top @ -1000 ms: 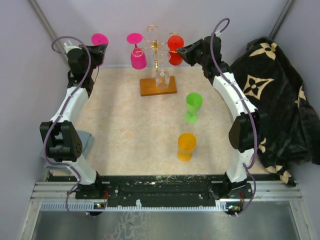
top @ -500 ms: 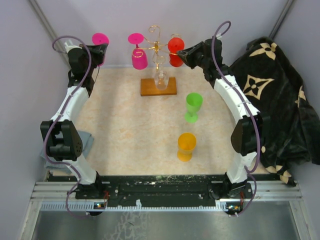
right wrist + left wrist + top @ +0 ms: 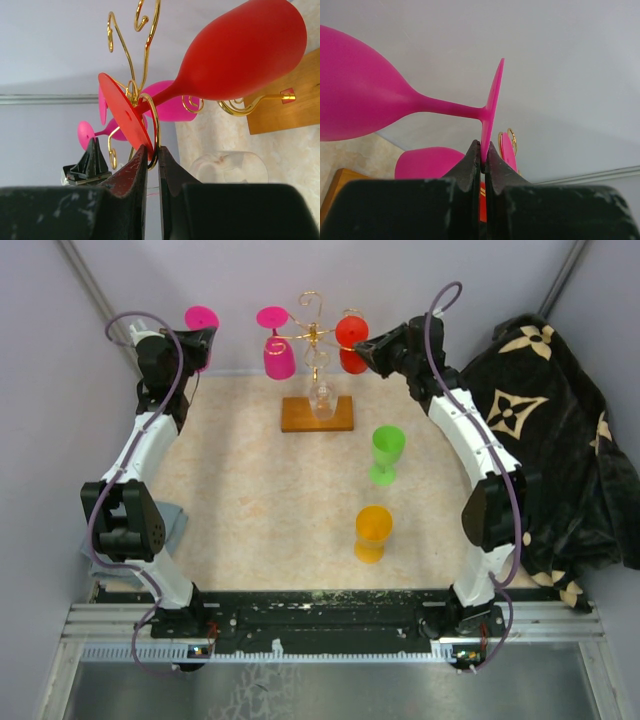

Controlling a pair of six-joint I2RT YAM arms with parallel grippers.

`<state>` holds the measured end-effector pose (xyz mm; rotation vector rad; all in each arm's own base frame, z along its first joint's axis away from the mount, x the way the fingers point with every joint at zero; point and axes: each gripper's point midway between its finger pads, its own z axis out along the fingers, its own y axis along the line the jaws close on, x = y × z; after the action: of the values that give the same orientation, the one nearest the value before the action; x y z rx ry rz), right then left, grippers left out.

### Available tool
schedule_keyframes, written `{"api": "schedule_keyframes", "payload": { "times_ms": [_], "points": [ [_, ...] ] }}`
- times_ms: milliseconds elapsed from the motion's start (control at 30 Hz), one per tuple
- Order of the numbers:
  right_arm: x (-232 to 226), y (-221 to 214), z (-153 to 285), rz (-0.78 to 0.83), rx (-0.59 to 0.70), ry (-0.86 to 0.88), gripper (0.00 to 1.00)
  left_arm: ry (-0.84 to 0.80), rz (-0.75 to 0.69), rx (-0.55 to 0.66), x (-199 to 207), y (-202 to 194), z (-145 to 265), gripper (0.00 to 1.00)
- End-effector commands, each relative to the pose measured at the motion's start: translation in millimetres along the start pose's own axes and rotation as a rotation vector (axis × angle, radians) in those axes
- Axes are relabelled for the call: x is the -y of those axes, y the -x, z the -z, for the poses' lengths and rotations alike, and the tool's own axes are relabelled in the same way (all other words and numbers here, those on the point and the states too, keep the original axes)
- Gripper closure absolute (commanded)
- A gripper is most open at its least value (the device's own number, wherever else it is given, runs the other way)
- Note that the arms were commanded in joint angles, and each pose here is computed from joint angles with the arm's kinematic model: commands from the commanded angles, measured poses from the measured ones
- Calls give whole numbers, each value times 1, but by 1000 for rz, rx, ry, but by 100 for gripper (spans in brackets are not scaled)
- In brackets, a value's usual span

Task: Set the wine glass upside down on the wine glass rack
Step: Adjust the wine rack at the center of the board.

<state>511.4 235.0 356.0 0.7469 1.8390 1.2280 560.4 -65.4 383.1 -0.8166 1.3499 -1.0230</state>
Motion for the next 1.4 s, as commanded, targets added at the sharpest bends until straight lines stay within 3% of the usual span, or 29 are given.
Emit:
{"api": "schedule_keyframes", "payload": {
  "times_ms": [0, 1300, 1367],
  "points": [
    [-73, 6, 20, 27, 10, 173, 100, -53, 2, 14, 22, 6, -1, 97],
    [-51, -7, 29, -26, 12, 172, 100, -41, -11, 10, 22, 6, 4, 97],
    [-50, -8, 30, -21, 11, 177, 97, -42, -16, 11, 23, 6, 5, 96]
  ]
}}
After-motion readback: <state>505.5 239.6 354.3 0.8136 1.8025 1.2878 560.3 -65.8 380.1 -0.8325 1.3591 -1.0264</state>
